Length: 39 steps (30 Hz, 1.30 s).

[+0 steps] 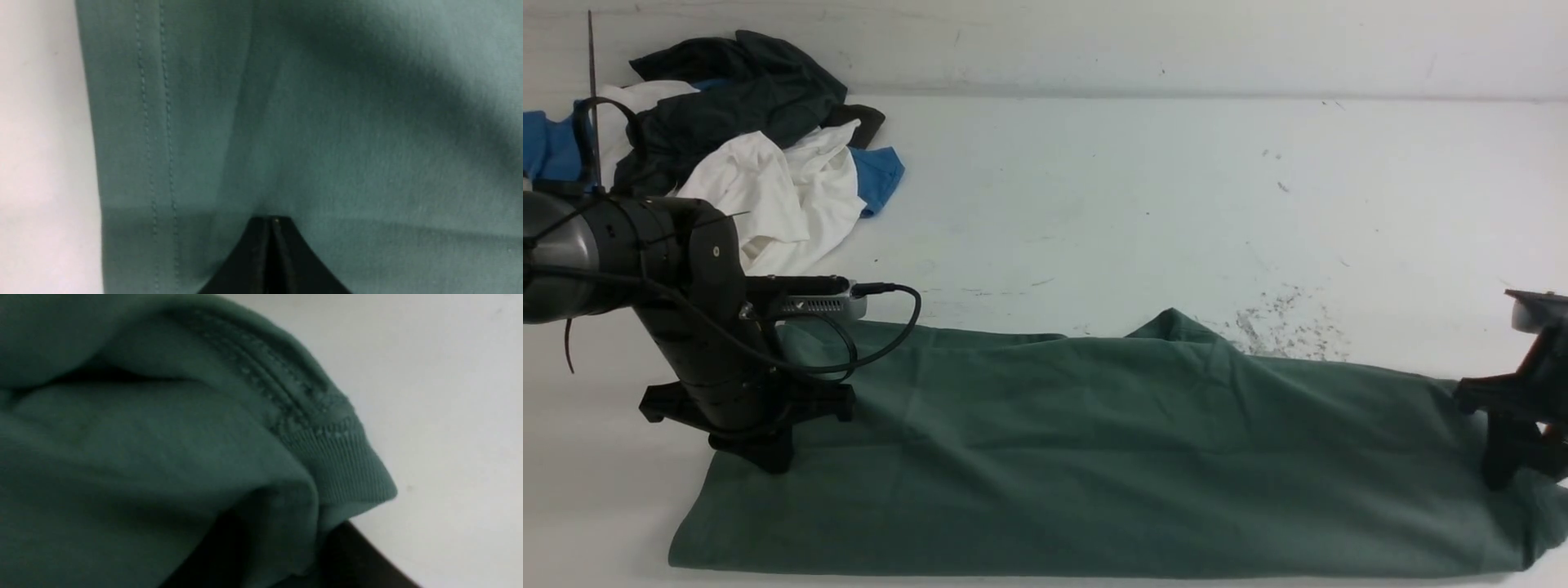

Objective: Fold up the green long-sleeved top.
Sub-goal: Use the right arm to clamp the right edge of the fabric, then use the right arm to drag the right edge of the fabric to the left and folds it over the left edge

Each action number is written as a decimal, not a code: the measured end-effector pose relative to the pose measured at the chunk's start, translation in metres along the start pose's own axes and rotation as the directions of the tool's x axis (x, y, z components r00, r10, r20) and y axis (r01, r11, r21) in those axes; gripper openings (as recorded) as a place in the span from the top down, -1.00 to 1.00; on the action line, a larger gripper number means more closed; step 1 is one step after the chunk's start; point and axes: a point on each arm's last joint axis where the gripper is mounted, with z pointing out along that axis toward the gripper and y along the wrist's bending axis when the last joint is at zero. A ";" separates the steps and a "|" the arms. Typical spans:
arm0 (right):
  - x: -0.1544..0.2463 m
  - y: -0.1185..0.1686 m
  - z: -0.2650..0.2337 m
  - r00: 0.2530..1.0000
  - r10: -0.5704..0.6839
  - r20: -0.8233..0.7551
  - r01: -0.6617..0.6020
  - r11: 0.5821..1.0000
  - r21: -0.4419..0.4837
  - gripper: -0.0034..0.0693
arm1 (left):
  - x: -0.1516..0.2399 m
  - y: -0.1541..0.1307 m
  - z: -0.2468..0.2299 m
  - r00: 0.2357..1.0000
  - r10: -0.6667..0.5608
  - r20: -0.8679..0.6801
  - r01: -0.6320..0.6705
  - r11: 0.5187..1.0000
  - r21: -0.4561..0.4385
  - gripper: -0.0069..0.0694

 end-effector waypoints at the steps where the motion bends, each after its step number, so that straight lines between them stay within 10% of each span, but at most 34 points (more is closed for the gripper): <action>1: -0.001 0.001 0.000 1.000 0.002 -0.004 -0.002 1.000 -0.012 0.68 | 0.000 0.000 0.000 1.000 0.000 0.000 0.000 1.000 0.001 0.83; 14: 0.018 -0.048 -0.083 0.962 0.168 0.216 -0.223 0.939 0.263 0.78 | 0.016 -0.001 -0.056 0.996 0.014 0.085 -0.015 1.000 0.016 0.83; 20: 0.019 -0.030 -0.135 0.906 0.174 0.386 -0.256 0.951 0.173 0.78 | 0.034 -0.001 -0.102 0.984 0.021 0.177 -0.027 0.999 0.032 0.83; 27: 0.029 0.061 -0.176 0.868 0.090 0.488 -0.068 0.996 -0.063 0.78 | 0.048 -0.001 -0.131 0.967 0.025 0.255 -0.037 0.998 0.042 0.83; 39: 0.078 0.264 -0.143 0.892 -0.256 0.373 0.360 0.901 -0.242 0.78 | 0.055 0.000 -0.133 0.976 0.027 0.215 -0.036 0.999 0.039 0.83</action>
